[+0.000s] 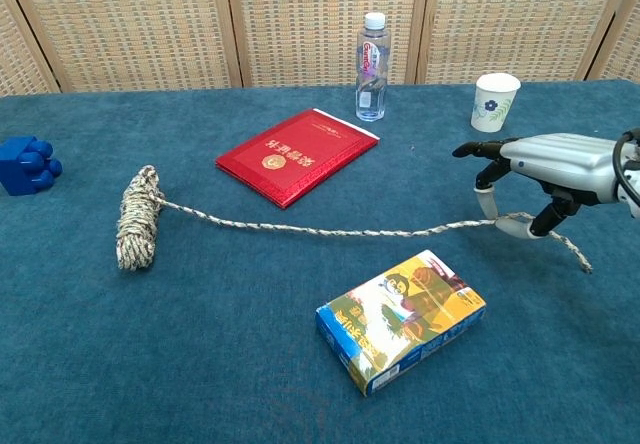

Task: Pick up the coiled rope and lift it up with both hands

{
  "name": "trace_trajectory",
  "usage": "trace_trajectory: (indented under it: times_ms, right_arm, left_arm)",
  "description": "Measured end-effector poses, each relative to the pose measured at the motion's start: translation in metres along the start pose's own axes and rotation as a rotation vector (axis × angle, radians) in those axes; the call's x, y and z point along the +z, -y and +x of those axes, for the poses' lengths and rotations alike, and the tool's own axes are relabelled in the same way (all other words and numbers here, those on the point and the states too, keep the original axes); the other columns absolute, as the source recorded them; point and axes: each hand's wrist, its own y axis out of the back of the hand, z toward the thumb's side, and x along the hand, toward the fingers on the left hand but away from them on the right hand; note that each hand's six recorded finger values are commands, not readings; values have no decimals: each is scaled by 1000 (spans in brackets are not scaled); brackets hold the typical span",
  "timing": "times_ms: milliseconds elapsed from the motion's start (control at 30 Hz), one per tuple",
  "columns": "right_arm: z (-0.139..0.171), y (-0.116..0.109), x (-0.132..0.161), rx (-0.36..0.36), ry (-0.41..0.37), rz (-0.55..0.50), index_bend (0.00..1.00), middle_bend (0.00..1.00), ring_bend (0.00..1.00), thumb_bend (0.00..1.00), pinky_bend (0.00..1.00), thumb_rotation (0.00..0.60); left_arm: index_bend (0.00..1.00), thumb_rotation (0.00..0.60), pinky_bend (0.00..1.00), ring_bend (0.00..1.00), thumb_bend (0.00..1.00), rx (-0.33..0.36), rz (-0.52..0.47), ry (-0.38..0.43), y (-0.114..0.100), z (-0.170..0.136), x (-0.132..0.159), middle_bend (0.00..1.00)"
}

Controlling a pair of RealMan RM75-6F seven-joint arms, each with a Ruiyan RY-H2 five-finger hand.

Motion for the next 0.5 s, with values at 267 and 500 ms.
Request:
trace_trajectory:
  times_ms: [267,500]
  right_arm:
    - [6,-1,2,-5,-3,-3,648,0,0,458,0,600]
    - [5,0,-3,0,11,-9,648,0,0,458,0,600]
  left_arm:
    - [51,600,0,0,99,-18,204,291,4,59,31,0]
    - [201,600,0,0,154,-38,453,485,21,104,61,74]
